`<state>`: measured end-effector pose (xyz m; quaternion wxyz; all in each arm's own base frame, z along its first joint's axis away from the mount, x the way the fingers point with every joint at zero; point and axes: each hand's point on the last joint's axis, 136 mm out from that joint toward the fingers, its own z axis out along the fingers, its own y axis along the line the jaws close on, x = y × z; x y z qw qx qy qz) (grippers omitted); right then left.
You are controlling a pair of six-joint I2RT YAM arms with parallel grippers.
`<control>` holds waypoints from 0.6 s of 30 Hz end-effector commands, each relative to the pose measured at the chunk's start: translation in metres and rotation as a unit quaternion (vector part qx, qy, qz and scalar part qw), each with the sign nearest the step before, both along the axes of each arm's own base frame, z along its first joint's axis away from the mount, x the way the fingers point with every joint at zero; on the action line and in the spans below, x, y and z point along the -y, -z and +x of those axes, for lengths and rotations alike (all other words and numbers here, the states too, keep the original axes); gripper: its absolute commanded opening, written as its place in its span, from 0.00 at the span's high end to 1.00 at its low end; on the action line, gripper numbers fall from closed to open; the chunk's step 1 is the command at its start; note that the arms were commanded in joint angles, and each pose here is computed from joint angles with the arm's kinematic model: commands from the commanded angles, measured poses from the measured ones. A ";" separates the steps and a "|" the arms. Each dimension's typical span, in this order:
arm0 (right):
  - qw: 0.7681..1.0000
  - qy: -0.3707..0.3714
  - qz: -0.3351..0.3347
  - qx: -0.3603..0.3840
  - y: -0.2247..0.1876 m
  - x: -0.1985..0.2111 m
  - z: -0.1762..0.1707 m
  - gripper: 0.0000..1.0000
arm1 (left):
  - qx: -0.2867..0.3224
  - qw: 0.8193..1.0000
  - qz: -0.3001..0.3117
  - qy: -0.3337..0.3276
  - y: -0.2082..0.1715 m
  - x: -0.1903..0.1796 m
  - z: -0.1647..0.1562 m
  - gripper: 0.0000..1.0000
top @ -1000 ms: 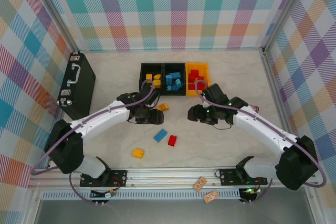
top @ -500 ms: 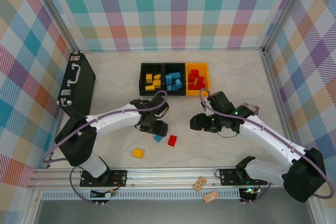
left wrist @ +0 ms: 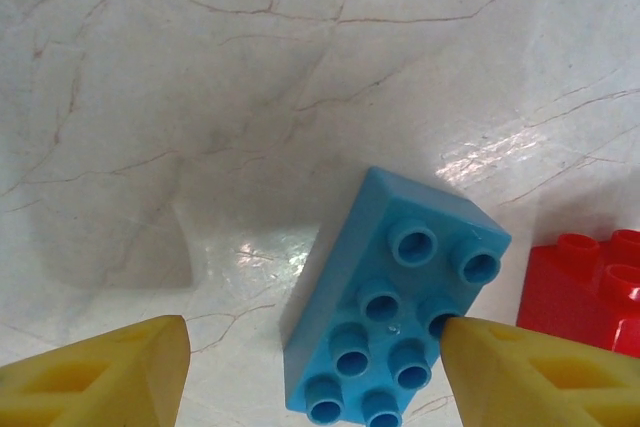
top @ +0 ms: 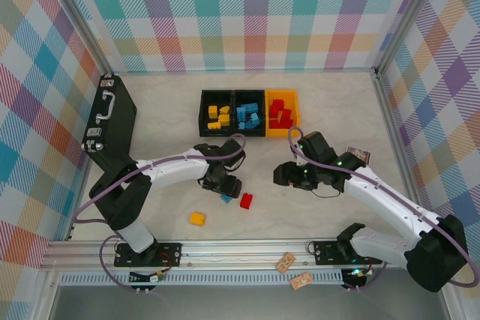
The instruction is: Sort the legos into containers by color
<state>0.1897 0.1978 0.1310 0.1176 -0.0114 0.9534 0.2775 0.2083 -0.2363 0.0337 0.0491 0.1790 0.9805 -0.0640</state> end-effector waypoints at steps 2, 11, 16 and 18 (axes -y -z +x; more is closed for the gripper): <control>1.000 0.014 -0.001 0.000 -0.002 0.003 0.001 0.41 | -0.010 0.999 0.026 0.031 0.021 0.003 -0.012 0.32; 1.000 0.013 -0.002 0.001 -0.001 0.007 -0.005 0.41 | 0.009 1.000 0.022 0.016 0.013 0.007 -0.007 0.34; 1.000 0.013 0.000 0.000 0.001 0.009 -0.008 0.41 | 0.027 0.999 0.007 0.021 -0.009 0.011 -0.003 0.31; 1.000 0.016 0.001 0.001 0.001 0.009 -0.008 0.41 | 0.022 0.999 0.004 0.026 -0.008 0.014 -0.004 0.30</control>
